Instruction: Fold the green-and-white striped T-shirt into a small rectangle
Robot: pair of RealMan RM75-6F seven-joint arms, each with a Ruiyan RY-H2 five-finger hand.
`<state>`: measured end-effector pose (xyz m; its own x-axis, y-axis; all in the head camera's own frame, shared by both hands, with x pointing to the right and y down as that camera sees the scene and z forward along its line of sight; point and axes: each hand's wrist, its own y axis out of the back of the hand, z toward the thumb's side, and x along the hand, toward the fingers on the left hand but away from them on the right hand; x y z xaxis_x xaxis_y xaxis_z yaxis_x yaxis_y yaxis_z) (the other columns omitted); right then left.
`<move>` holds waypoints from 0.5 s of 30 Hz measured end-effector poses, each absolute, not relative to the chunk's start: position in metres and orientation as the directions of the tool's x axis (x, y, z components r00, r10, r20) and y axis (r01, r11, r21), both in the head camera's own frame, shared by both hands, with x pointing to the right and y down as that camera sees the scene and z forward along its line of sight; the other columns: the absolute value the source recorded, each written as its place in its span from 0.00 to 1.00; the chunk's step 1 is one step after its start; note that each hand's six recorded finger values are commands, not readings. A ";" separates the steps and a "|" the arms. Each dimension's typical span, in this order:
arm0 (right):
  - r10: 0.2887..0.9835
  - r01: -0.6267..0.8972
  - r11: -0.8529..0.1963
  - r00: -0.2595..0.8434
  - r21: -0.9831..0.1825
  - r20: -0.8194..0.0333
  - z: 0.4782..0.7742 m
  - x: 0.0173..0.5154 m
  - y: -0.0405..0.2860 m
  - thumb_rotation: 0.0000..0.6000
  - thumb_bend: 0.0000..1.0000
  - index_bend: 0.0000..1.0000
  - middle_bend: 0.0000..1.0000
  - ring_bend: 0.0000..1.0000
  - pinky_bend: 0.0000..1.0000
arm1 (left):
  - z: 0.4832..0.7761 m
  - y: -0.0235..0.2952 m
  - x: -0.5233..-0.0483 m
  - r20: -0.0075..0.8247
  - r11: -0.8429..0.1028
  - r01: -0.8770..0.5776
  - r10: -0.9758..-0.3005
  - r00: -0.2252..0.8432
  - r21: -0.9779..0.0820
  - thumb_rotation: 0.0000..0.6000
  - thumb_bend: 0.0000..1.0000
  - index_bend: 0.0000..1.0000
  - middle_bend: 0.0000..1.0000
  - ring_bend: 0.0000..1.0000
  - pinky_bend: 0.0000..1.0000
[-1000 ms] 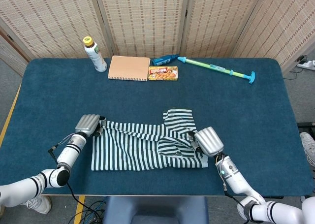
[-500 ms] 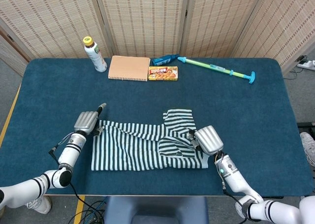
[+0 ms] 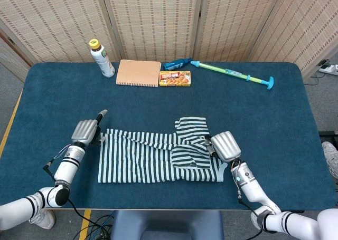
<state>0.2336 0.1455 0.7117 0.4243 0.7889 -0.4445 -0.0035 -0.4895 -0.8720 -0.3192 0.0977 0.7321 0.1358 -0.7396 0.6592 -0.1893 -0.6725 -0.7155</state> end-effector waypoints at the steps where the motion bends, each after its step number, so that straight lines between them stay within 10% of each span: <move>1: 0.790 -0.003 -0.489 0.422 -0.872 -0.445 0.712 0.234 0.145 1.00 0.58 0.75 1.00 1.00 1.00 | 0.731 0.098 -0.320 0.659 -0.672 -0.191 -0.740 0.135 -0.716 1.00 0.33 0.00 0.88 0.84 0.96; 15: 0.799 -0.006 -0.500 0.383 -0.866 -0.464 0.723 0.239 0.135 1.00 0.57 0.75 1.00 1.00 1.00 | 0.730 0.104 -0.329 0.663 -0.674 -0.199 -0.738 0.130 -0.711 1.00 0.33 0.00 0.88 0.84 0.96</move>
